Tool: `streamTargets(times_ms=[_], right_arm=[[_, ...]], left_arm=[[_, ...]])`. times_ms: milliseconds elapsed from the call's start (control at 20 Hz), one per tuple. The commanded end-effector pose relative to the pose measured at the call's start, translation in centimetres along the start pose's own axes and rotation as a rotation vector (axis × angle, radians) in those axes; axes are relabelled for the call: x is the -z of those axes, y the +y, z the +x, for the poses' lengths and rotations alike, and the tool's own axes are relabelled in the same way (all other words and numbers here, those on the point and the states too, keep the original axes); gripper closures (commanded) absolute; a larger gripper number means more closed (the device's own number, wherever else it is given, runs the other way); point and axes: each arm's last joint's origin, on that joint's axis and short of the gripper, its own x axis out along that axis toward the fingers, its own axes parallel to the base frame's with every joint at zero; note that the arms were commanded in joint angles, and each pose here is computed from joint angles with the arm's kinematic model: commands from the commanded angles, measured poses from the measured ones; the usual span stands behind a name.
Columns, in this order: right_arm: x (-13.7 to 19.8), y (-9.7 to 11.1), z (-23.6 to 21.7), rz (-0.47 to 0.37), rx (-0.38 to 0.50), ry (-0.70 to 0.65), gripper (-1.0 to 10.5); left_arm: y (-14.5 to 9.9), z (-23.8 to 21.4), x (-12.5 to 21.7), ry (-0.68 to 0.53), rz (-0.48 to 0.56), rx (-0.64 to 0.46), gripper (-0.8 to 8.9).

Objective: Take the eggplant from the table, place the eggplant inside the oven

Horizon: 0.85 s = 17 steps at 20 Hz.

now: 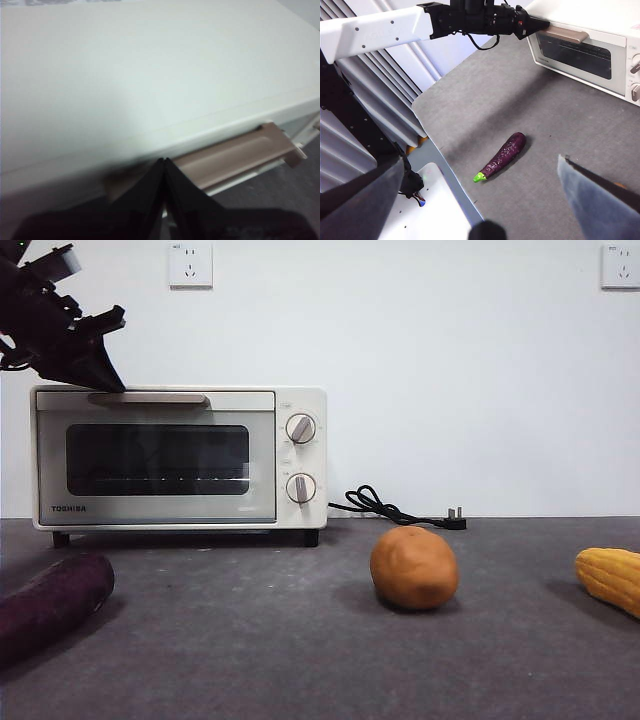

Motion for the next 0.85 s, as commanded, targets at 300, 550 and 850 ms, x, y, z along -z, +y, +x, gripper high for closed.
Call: streamTargets(times_ms=[300, 550, 850], right_arm=[[-0.2, -0.1, 0.1, -0.014, -0.001, -0.006, 3.8], [-0.3, -0.2, 0.3, -0.016, 0.007, -0.002, 3.8], [-0.3, -0.3, 0.3, -0.037, 0.019, -0.002, 3.8]], left_arm=[[-2.0, 1.7, 3.3, 0.236, -0.050, 0.103, 8.20], [-3.2, 1.8, 4.0, 0.319, -0.069, 0.141, 8.19], [-4.3, 1.6, 5.1, 0.447, -0.104, 0.172, 8.20]])
